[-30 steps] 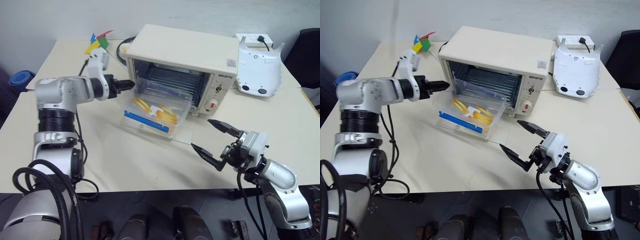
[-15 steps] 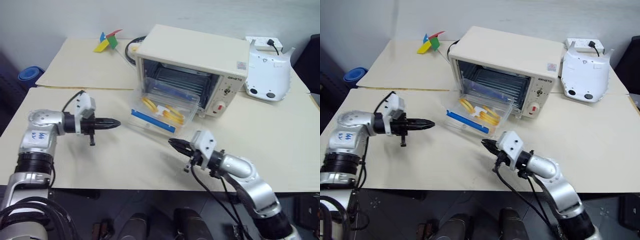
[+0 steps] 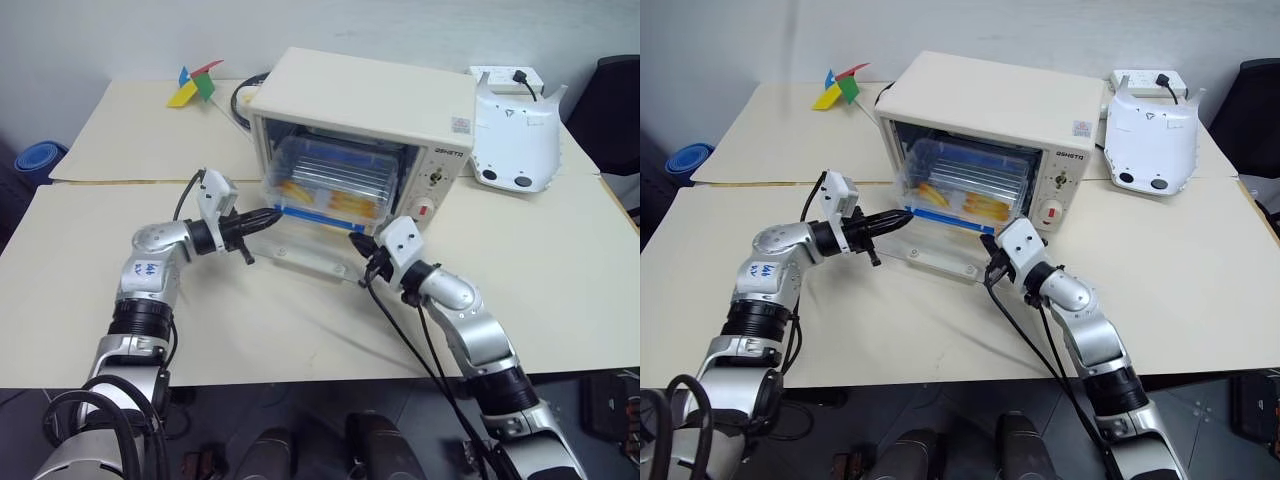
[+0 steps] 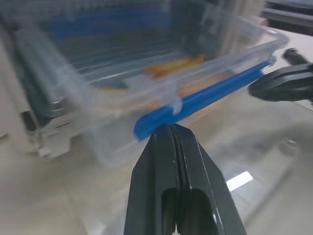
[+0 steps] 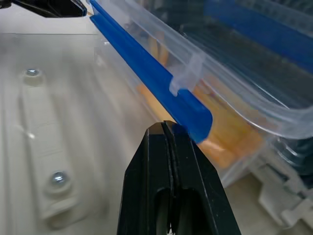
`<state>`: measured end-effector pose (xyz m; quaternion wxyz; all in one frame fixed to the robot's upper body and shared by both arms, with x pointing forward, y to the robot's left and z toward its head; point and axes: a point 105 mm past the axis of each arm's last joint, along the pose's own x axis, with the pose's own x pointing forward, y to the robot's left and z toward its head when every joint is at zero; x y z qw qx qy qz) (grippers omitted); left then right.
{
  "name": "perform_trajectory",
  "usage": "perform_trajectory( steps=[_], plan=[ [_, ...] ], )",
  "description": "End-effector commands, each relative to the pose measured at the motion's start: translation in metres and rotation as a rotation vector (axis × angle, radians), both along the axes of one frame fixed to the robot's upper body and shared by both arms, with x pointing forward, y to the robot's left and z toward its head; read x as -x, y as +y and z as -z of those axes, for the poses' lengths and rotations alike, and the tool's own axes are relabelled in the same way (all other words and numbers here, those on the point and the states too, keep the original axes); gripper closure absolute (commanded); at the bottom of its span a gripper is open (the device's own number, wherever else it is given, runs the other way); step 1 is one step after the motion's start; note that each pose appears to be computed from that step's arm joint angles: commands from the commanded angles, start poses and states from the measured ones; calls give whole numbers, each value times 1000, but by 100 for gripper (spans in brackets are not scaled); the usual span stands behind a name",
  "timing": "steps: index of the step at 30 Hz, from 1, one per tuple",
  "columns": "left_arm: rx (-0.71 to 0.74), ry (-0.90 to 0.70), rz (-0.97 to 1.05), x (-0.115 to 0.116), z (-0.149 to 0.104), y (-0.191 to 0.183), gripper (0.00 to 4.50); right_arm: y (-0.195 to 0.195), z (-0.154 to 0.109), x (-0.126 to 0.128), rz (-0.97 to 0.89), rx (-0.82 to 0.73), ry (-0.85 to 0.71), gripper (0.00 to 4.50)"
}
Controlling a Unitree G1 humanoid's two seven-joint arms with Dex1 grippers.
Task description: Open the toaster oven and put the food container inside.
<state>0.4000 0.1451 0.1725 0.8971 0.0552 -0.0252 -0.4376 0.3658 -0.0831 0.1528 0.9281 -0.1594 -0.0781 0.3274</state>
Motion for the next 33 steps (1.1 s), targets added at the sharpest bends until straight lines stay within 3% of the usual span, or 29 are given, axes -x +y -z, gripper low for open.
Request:
perform_trajectory(
  steps=[1,9,12,15,18,20,25,30,31,33],
  plan=[
    [60,-98,-87,-15,-23,-2,450,-4,-19,-15,52,-51,-74,449],
    [119,-115,-167,-35,-26,-19,450,1,-26,-35,99,-87,-126,449],
    [129,-119,-183,-37,-26,-18,450,2,-25,-32,83,-91,-122,449],
    [131,-158,-111,-23,-31,-8,450,-4,-34,-16,29,-130,-133,449],
    [34,-184,42,8,-30,11,390,-25,-48,12,-22,-168,-151,450],
    [-15,-180,101,26,-30,25,325,-39,-48,26,-37,-159,-132,450],
    [-143,-67,233,74,-17,70,175,-81,-3,43,-34,5,31,450],
    [-202,8,330,111,-17,92,25,-81,33,51,-155,103,103,450],
    [-186,13,341,116,-21,94,1,-77,35,51,-182,97,103,450],
    [-167,27,353,123,-25,96,1,-70,40,50,-226,102,112,450]
  ],
)
